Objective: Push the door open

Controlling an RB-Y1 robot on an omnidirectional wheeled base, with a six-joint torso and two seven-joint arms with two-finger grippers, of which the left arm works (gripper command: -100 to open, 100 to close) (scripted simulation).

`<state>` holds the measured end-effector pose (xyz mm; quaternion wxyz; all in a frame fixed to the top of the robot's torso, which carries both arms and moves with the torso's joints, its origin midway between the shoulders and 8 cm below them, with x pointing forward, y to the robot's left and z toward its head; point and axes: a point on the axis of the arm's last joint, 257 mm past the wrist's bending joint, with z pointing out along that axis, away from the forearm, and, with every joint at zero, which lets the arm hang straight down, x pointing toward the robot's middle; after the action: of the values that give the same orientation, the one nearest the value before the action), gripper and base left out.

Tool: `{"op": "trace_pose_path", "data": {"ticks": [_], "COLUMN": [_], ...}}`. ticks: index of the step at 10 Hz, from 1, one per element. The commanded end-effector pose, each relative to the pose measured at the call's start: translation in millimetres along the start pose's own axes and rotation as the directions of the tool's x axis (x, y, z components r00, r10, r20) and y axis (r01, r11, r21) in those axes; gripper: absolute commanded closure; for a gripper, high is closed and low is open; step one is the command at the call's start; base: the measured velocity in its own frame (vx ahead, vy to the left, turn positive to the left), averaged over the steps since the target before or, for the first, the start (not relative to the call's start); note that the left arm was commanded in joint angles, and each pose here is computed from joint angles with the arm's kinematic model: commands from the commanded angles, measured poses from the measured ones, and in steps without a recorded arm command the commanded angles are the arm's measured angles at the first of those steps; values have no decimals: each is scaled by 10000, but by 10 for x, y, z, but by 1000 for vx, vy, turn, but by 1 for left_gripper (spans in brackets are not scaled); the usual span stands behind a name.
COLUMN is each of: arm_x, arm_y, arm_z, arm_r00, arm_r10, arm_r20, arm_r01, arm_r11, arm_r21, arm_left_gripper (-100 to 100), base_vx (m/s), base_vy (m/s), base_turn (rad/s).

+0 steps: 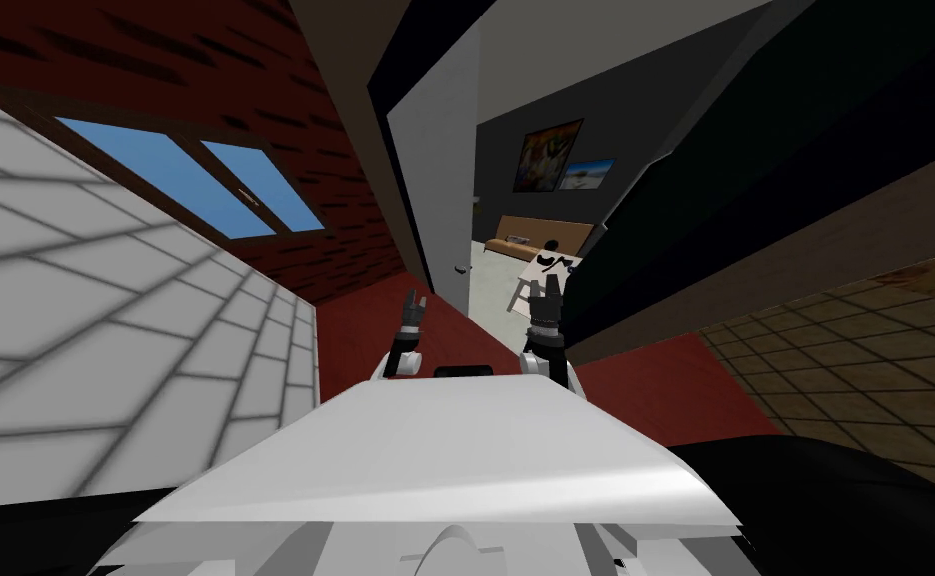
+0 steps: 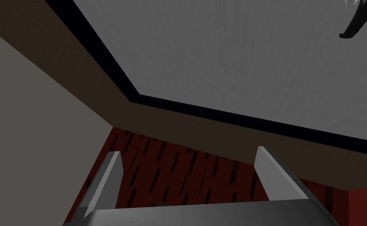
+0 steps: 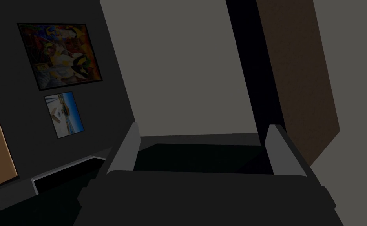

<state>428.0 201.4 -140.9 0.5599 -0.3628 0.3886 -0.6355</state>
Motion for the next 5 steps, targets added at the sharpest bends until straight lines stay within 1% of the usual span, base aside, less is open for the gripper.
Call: {"op": "trace_pose_path", "data": {"ticks": [1,5], "arm_x": [61,195], "arm_y": [102,335], "arm_z": [-4,-28], "arm_r00": [9999,9991], "arm_r10": [-94,-313], "arm_r20": [-87,-298], "arm_r01": [93,298], "arm_r11": [9999,9983], "arm_r21": [-144,-502], "arm_left_gripper": [-100,-100], "base_vx": [94,89], "base_vy": [57,49], "base_turn": [-60,-71]}}
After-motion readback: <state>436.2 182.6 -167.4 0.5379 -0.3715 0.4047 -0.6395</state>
